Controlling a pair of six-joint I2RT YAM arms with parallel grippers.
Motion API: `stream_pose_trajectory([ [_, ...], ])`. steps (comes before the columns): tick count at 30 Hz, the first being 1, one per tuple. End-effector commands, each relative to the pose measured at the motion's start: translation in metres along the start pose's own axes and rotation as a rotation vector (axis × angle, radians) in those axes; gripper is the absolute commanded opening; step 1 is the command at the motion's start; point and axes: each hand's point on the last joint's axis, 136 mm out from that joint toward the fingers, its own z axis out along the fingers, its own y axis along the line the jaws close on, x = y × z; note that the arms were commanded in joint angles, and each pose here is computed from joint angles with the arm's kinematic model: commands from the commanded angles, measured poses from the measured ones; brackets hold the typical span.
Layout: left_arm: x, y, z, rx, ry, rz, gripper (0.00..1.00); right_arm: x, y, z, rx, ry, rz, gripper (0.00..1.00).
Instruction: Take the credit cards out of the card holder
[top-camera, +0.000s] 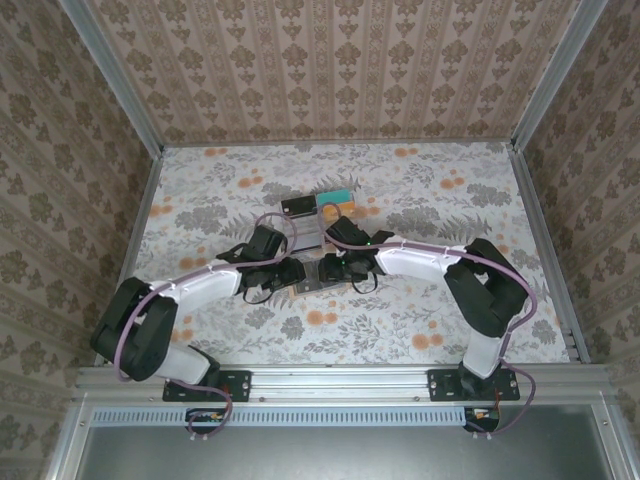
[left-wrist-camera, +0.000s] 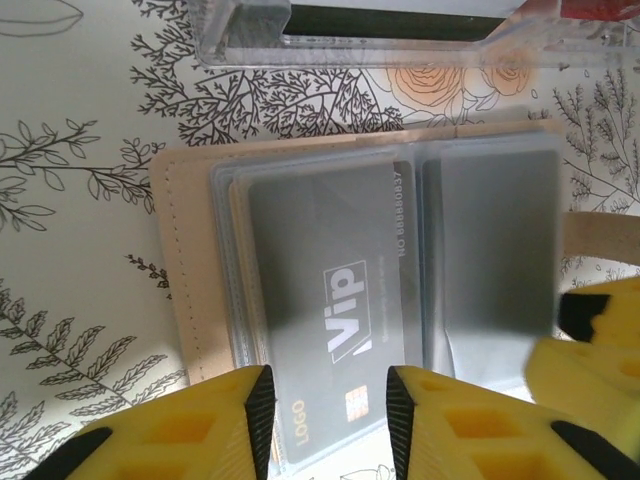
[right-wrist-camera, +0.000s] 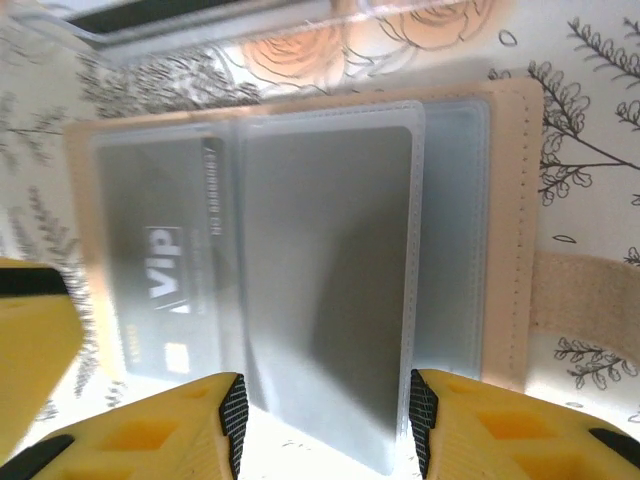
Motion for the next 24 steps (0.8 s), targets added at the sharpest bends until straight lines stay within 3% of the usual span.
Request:
stream_pose_trajectory([
  [1,-0.005,-0.007,0.002,0.015,-0.006,-0.006,0.35,-0.007,0.019,-0.020,-0.101,-0.034,0.013,0.50],
  [10,-0.005,0.002,0.007,-0.019,-0.007,0.014,0.31,-0.007,0.058,-0.021,-0.354,0.009,0.026,0.50],
  [24,-0.008,0.027,-0.012,-0.071,-0.060,-0.012,0.30,-0.004,0.062,-0.003,-0.404,0.048,0.094,0.52],
])
